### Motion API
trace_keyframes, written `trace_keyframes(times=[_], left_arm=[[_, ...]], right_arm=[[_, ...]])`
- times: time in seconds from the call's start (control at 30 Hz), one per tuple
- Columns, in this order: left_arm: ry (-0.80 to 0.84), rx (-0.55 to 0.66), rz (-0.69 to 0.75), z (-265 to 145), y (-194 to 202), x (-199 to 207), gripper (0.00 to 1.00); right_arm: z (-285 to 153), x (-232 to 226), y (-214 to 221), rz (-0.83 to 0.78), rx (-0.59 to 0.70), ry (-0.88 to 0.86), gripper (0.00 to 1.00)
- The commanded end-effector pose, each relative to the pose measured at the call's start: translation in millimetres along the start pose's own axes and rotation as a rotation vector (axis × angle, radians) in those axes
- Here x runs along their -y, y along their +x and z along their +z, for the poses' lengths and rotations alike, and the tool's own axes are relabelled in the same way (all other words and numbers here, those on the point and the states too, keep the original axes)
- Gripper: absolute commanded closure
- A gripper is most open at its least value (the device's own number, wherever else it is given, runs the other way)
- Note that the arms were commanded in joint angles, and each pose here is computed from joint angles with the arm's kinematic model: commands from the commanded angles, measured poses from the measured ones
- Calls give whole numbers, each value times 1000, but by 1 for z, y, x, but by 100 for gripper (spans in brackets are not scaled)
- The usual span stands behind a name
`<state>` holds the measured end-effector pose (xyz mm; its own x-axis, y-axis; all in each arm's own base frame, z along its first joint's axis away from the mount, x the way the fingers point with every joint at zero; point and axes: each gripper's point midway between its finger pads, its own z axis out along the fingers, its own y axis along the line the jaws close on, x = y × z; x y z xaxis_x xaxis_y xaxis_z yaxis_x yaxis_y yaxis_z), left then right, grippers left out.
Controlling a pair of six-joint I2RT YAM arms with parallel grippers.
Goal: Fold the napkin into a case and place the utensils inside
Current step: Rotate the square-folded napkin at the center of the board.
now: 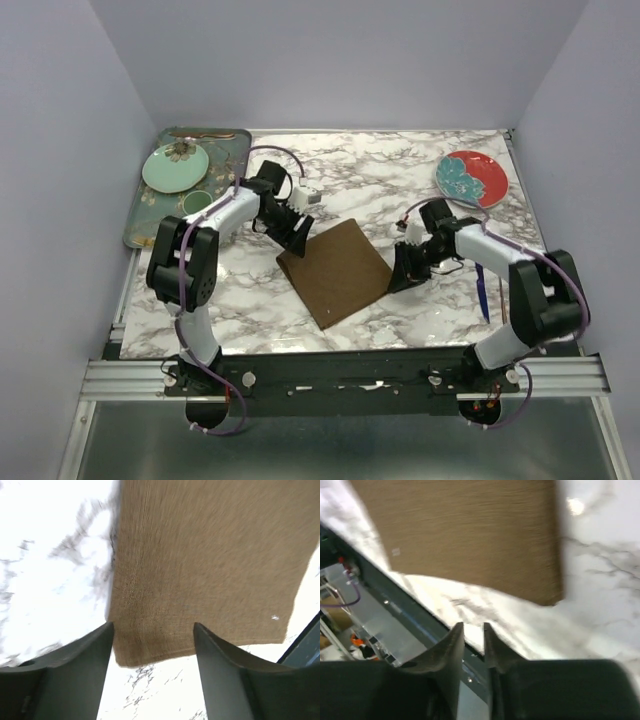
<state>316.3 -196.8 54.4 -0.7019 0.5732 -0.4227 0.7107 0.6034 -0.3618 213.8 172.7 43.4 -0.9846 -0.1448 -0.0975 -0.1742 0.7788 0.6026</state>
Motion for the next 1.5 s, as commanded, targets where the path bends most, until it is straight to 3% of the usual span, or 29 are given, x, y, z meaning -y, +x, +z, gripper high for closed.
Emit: trace_keyframes(times=[0.0, 0.1, 0.2, 0.37, 0.47, 0.77, 1.03, 1.13, 1.17, 1.23, 1.33, 1.4, 1.43, 1.47], left_arm=[[-49, 336, 140, -77, -80, 31, 19], [-82, 393, 148, -98, -82, 41, 16], [-61, 342, 92, -92, -59, 47, 20], [-5, 219, -36, -58, -18, 50, 36], [7, 160, -94, -40, -3, 45, 47], [-13, 30, -159, 9, 9, 11, 51], [-31, -11, -144, 18, 4, -3, 52], [-12, 26, -114, 3, -7, 8, 50], [-15, 87, -77, -15, -19, 17, 48], [-12, 207, -23, -41, -43, 31, 34], [-83, 442, 60, -101, -84, 53, 16], [-120, 560, 110, -139, -104, 68, 1], [-132, 587, 122, -150, -109, 71, 1], [-145, 633, 145, -168, -117, 78, 1]], right_arm=[[-49, -62, -30, -212, 212, -144, 64], [-81, -84, -71, -369, 369, -115, 53], [-80, -87, -107, -454, 367, -91, 53], [-41, -71, -133, -462, 168, -103, 56], [-28, -67, -138, -491, 128, -111, 57], [17, -5, -104, -444, -20, 21, 60], [37, 28, -28, -335, -148, 41, 61], [27, 19, -33, -345, -116, 41, 62], [22, 11, -37, -359, -94, 24, 62], [-3, -23, -51, -396, -10, -40, 60], [-61, -84, -89, -535, 225, -98, 50], [-96, -116, -112, -624, 365, -105, 34], [-119, -134, -124, -691, 460, -100, 26], [-131, -143, -132, -727, 509, -96, 11]])
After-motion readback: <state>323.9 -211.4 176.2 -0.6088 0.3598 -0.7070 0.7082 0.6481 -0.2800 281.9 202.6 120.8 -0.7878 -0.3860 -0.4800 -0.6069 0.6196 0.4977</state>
